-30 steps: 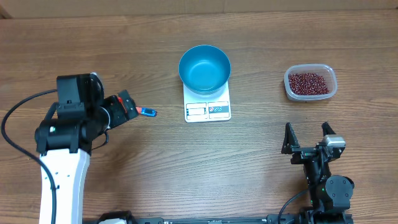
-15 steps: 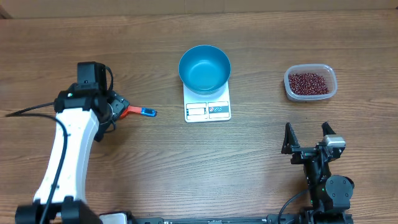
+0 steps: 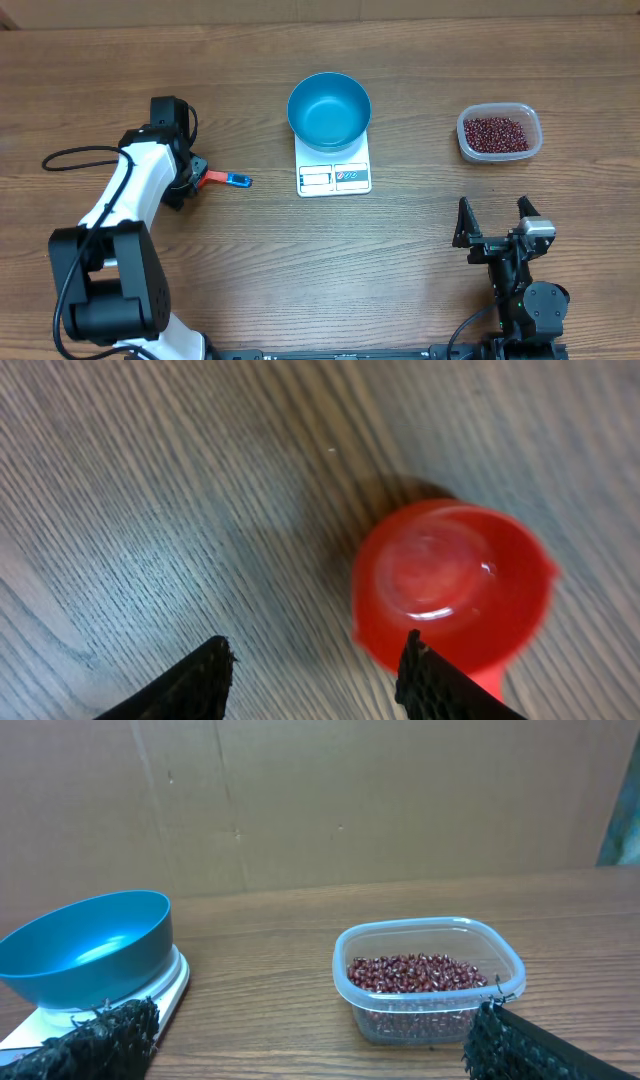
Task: Scoop item into bowl and weigh 150g on scale
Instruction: 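Reach the left gripper to the red scoop and grasp its cup, then lift the red scoop with the left gripper toward the center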
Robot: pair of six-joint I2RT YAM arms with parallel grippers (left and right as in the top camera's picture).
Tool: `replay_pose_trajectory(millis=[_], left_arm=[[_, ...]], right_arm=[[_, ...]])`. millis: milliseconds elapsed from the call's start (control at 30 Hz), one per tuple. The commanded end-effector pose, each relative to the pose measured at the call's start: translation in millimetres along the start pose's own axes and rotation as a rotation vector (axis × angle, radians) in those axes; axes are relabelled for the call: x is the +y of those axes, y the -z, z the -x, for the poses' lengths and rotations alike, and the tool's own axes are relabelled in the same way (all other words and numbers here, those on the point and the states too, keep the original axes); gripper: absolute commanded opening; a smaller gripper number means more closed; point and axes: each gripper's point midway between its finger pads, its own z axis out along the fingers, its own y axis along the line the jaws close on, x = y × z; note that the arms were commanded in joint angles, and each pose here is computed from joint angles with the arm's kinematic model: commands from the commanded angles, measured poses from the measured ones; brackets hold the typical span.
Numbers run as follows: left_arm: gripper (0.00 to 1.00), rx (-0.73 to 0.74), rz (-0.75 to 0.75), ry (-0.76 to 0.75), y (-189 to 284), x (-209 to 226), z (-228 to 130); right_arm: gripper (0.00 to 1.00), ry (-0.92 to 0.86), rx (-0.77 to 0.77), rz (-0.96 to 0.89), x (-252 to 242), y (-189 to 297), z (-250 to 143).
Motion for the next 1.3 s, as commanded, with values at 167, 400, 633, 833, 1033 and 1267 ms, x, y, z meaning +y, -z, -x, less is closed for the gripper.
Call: replay_pose_trajectory(millis=[167,400,633,833,1033,1267], left_arm=[[0.4,-0.023,0.035,0.063,-39.9,-11.6,3.9],[0.04,0.016,-0.024,0.07,-45.9,-26.6,-1.1],[0.04,0.044,-0.033,0.056,8.6,-20.4,7.6],[0.04,0.111,-0.306,-0.112,61.7,-52.2,-1.9],[0.04,0.131,-0.54,-0.122,101.1,-85.5,-2.8],[0.04,0.118,-0.574,-0.152,129.4,-73.2,-6.0]], right_arm=[[1.0,-0.002,-0.002,-0.013,-2.8,-0.4,-2.4],[1.0,-0.002,-0.002,-0.013,-2.8,-0.4,-2.4],[1.0,-0.002,-0.002,-0.013,-2.8,-0.4,-2.4],[1.0,-0.002,-0.002,-0.013,-2.8,-0.4,-2.4],[1.0,-0.002,-0.002,-0.013,-2.8,-0.4,-2.4],[1.0,-0.002,-0.002,-0.013,-2.8,-0.4,-2.4]])
